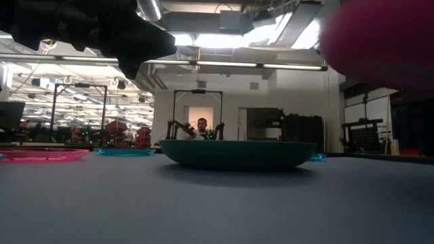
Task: Stack plastic plates
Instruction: Stack the pink plate on the black plate
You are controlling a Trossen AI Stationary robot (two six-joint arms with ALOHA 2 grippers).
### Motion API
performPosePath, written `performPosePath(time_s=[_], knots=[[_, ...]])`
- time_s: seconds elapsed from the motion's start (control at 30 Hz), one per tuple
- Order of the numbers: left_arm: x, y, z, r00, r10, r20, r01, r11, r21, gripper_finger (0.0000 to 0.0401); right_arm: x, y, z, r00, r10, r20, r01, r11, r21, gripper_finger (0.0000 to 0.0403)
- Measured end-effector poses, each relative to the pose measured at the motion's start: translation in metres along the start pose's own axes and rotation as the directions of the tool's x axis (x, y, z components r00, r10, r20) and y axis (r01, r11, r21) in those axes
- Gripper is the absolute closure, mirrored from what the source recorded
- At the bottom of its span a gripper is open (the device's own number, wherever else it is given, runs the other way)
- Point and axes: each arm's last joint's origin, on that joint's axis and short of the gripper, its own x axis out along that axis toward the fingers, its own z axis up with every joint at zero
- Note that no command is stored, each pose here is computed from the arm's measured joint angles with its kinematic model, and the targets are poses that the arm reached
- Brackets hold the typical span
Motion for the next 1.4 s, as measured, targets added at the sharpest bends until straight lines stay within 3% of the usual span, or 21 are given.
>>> performPosePath(time_s=[0.27,0.73,1.4], knots=[[0.000,0.000,0.000,1.000,0.000,0.000,0.000,1.000,0.000,0.0319,-0.011,-0.020,0.031,0.995,-0.053,0.090,0.049,0.998,0.050,0.0403],[0.000,0.000,0.000,1.000,-0.001,0.002,0.001,1.000,-0.004,0.0319,-0.011,-0.065,0.059,0.965,-0.160,0.210,0.138,0.984,0.116,0.0403],[0.000,0.000,0.001,1.000,-0.002,0.006,0.002,1.000,-0.007,0.0319,0.013,-0.129,0.078,0.945,-0.228,0.234,0.184,0.963,0.195,0.0403]])
